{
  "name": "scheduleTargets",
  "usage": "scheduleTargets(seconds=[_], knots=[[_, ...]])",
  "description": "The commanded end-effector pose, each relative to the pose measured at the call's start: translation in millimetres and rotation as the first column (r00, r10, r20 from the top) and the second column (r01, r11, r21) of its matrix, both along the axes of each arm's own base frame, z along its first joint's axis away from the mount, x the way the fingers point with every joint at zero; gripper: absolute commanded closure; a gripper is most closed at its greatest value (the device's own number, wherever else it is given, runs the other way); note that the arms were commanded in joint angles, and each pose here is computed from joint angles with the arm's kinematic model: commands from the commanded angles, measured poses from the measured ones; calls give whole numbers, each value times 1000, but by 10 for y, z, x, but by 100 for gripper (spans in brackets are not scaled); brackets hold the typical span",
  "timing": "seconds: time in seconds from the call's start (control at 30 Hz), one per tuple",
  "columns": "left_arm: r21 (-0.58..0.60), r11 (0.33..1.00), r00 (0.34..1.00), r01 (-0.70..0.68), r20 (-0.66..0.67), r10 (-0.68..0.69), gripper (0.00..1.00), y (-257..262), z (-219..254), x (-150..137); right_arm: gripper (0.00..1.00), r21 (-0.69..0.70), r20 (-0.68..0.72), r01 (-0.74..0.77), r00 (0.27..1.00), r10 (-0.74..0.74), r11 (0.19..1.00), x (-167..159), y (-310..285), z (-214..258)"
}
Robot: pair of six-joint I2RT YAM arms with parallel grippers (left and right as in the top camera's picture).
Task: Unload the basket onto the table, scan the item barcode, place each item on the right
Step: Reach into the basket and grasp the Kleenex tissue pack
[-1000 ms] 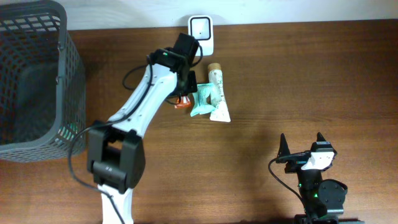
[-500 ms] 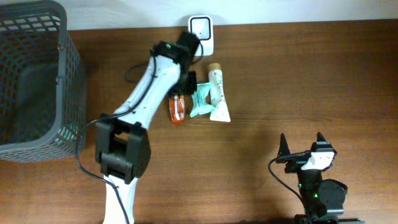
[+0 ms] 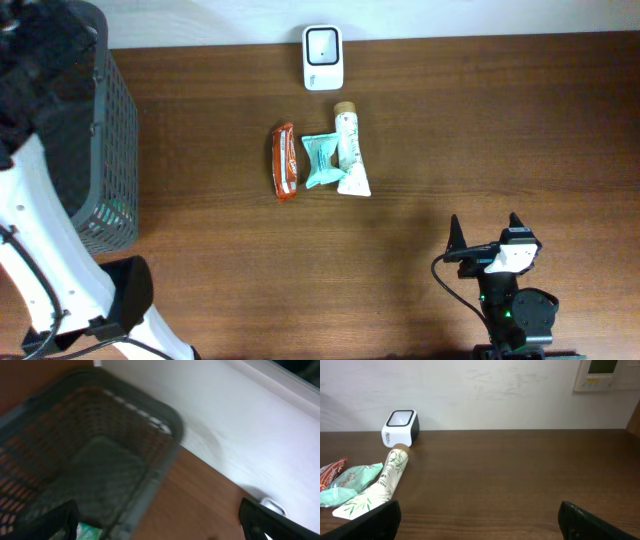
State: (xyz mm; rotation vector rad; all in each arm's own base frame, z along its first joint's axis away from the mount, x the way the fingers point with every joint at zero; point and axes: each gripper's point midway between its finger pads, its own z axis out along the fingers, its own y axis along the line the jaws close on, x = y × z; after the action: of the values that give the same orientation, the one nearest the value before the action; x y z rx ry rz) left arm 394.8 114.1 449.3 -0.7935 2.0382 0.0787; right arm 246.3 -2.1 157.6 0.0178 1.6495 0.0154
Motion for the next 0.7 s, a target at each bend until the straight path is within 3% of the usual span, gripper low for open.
scheduleTargets(seconds=[0.0, 0.1, 0.27, 0.43, 0.67], knots=[[-59, 972, 974, -228, -19, 227, 1, 685, -142, -196, 1, -4, -4, -3, 1000, 3, 1000, -1, 10, -28], [-66, 942, 944, -328, -65, 324, 1, 1080, -287, -358, 1, -4, -4, -3, 1000, 3, 1000, -1, 10, -28], [-139, 884, 887, -446, -205, 415, 1, 1321, -811, -408, 1, -4, -4, -3, 1000, 3, 1000, -1, 10, -28], [-176, 881, 880, -439, -284, 382, 1, 1363, -1235, -253, 1, -4, -4, -3, 1000, 3, 1000, -1, 10, -28], [-215, 889, 903, -405, -251, 350, 1, 1342, -1241, -128, 1, -4, -4, -3, 1000, 3, 1000, -1, 10, -28]])
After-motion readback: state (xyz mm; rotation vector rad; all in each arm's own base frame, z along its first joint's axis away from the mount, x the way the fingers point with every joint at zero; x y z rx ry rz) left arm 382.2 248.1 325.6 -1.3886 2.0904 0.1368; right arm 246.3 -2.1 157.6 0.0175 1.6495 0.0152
